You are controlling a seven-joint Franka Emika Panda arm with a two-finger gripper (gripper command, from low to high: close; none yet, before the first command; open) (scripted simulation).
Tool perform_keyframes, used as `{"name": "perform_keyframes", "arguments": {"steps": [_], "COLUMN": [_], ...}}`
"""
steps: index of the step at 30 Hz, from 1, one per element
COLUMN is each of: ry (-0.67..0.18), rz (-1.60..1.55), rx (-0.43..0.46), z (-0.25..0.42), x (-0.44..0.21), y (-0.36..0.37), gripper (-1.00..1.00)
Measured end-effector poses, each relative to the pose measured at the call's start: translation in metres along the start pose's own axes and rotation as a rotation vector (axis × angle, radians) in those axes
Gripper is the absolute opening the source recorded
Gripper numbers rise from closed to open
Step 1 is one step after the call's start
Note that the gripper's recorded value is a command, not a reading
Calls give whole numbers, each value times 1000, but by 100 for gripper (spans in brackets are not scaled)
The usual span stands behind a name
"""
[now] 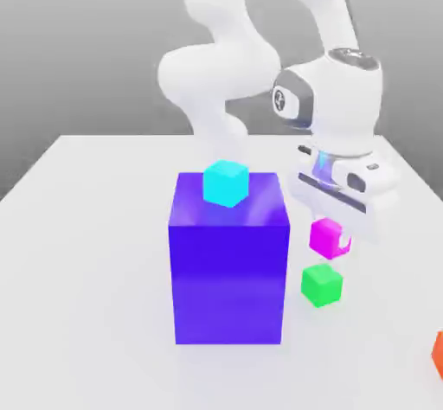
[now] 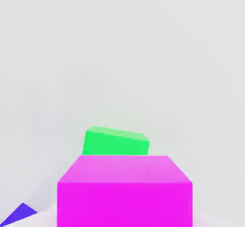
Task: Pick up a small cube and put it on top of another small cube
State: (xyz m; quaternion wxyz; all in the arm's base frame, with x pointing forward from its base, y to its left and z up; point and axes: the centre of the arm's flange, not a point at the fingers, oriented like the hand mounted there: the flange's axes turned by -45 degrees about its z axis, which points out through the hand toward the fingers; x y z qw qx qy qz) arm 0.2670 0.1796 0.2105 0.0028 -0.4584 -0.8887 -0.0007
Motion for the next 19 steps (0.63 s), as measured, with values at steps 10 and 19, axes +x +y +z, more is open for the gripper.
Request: {"name": "perform_keyframes", "arguments": {"steps": [10,19], "ry": [-5,-4], "rz": [4,-2], "rx": [0,-1], "z": [33,-26], "x": [-2,0], "y": [-3,-2], "gripper": [100,100]}}
